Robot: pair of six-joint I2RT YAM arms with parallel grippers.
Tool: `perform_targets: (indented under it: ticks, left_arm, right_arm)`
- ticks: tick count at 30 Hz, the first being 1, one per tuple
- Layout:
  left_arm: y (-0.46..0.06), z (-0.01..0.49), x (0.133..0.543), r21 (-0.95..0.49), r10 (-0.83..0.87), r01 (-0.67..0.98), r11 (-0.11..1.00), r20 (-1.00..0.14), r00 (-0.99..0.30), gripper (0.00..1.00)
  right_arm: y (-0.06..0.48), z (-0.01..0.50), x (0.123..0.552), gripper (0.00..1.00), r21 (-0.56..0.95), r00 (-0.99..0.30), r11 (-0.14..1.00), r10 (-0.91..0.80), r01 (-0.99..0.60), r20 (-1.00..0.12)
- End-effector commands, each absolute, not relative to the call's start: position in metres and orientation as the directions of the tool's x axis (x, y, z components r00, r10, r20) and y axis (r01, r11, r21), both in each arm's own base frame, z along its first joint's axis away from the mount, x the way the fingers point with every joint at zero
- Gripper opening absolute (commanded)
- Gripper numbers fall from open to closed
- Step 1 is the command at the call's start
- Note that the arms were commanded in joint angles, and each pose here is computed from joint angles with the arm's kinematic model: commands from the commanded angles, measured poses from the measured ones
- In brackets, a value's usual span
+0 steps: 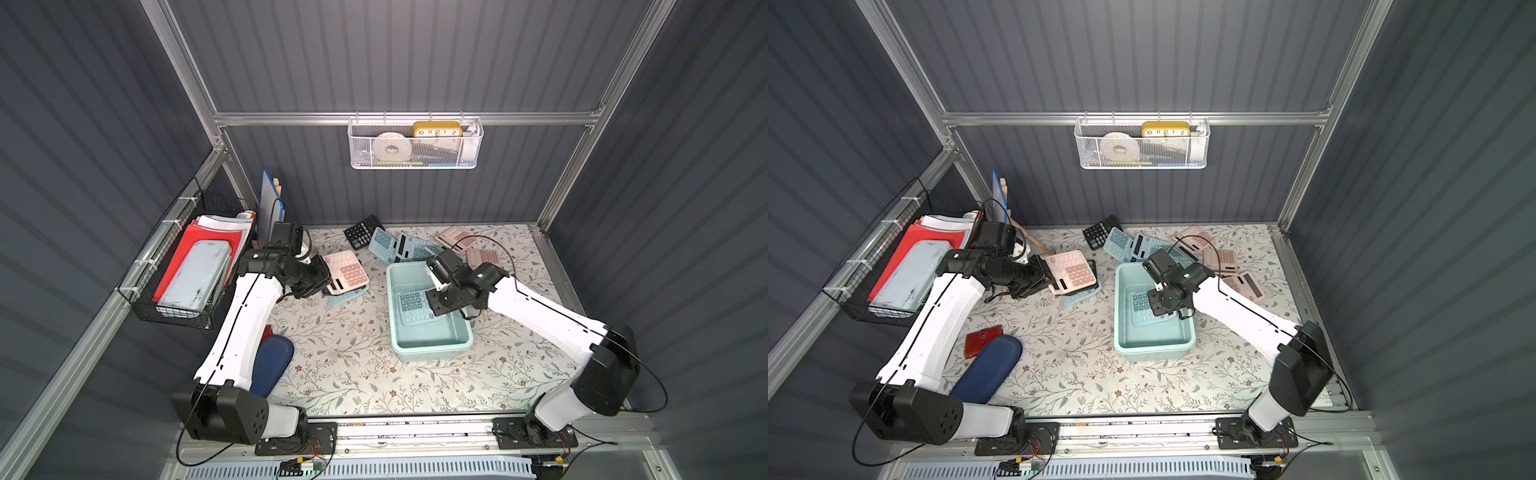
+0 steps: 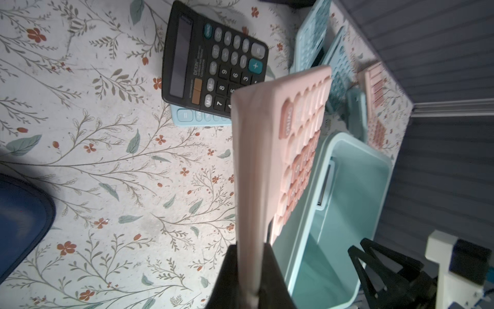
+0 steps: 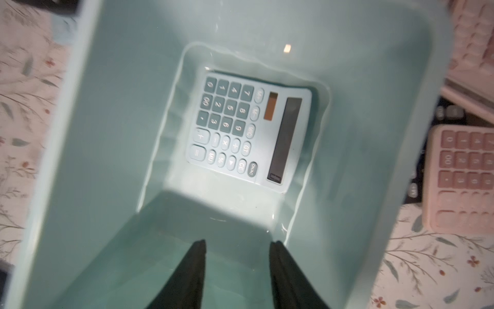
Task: Put the calculator in the storage box
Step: Adjust the calculator in the storage box, then place the calculator in the storage box.
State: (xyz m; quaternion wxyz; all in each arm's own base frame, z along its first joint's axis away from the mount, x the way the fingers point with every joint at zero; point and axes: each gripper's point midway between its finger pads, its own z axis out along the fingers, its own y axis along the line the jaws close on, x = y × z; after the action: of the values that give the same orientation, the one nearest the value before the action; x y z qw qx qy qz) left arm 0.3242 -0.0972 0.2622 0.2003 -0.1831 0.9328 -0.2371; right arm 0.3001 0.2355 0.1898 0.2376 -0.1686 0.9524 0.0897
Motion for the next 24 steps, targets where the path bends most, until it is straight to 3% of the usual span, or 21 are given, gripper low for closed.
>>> perform_targets:
  ticks: [1, 6, 12, 24]
  left_arm:
    - [-0.105, 0.299, 0.332, -0.614, -0.502, -0.237, 0.753, -0.303, -0.810, 0.00]
    - [-0.121, 0.325, 0.356, -0.732, -0.579, -0.235, 0.640, -0.258, -0.773, 0.00]
    - [-0.139, 0.349, 0.392, -0.870, -0.690, -0.224, 0.440, -0.168, -0.704, 0.00]
    - [-0.189, 0.348, 0.401, -0.924, -0.686, -0.230, 0.306, -0.046, -0.726, 0.00]
  right_arm:
    - [0.242, 0.220, 0.294, 0.56, 0.226, -0.845, 0.910, -0.198, -0.346, -0.497]
    - [0.263, 0.267, 0.304, 0.71, 0.479, -0.864, 0.826, -0.020, -0.298, -0.503]
    - [0.290, 0.315, 0.332, 0.83, 0.783, -0.868, 0.577, 0.241, -0.231, -0.434]
    - [0.306, 0.342, 0.398, 0.87, 0.950, -0.799, 0.277, 0.534, -0.142, -0.275]
